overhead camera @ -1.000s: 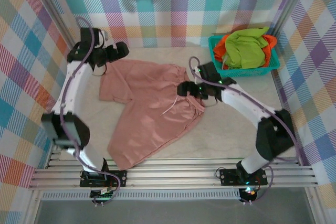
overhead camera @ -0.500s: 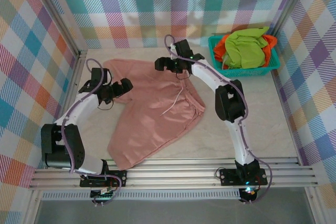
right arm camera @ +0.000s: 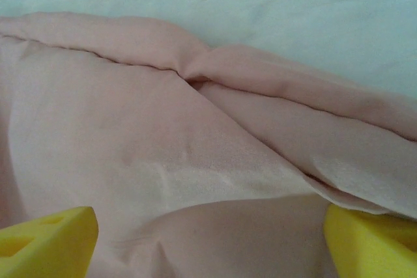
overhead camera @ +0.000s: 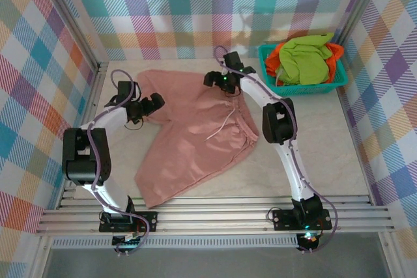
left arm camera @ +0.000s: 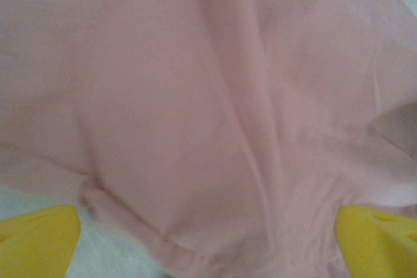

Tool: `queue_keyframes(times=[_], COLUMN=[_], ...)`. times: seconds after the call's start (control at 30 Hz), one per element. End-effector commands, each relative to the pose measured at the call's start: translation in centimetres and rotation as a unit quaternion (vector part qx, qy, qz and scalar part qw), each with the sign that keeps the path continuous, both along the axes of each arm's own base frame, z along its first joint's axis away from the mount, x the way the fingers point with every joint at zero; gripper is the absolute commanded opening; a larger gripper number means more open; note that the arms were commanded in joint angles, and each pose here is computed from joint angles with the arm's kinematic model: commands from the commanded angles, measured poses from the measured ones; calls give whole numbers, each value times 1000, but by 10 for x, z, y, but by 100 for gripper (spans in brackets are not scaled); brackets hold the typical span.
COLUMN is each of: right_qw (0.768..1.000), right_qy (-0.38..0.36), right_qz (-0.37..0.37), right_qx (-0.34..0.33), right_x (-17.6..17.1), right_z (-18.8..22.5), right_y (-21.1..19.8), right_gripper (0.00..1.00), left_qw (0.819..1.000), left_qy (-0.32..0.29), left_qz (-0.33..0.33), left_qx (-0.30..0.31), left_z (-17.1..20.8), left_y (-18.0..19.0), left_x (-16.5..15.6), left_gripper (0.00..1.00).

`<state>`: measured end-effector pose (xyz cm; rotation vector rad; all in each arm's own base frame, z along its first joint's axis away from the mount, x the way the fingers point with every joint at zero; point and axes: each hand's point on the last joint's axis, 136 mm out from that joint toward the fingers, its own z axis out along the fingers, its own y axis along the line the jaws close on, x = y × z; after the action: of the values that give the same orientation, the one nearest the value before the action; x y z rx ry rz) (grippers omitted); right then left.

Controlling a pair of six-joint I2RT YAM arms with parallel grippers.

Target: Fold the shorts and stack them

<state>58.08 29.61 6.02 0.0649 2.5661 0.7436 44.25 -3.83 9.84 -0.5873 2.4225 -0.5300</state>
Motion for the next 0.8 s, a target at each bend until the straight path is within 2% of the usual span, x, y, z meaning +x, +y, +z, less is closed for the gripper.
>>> queue_keyframes(times=[0.0,0.2,0.23,0.43,0.63,0.77], right_qw=[997,997,997,998,999,998], right_qy=[31,25,24,12,9,12], right_qz=[-60,-60,-60,-51,-46,-45], right_qx=[-44,-41,-41,-33,-29,-30], right_x=[3,4,4,5,3,2], right_z=[-9,-2,-1,10,15,11], right_y=[-39,-43,-43,-40,-39,-40], right_gripper=[89,89,89,89,89,89], left_qw=[999,999,1000,999,997,995], left_qy=[-41,-27,-6,27,72,85], left_qz=[31,21,19,-1,-20,-34], left_qx=[-7,2,7,25,28,31], left_z=[32,35,27,3,-30,-42], left_y=[20,27,28,30,24,15], left_x=[24,50,50,77,84,86], left_gripper=[100,87,84,64,61,54])
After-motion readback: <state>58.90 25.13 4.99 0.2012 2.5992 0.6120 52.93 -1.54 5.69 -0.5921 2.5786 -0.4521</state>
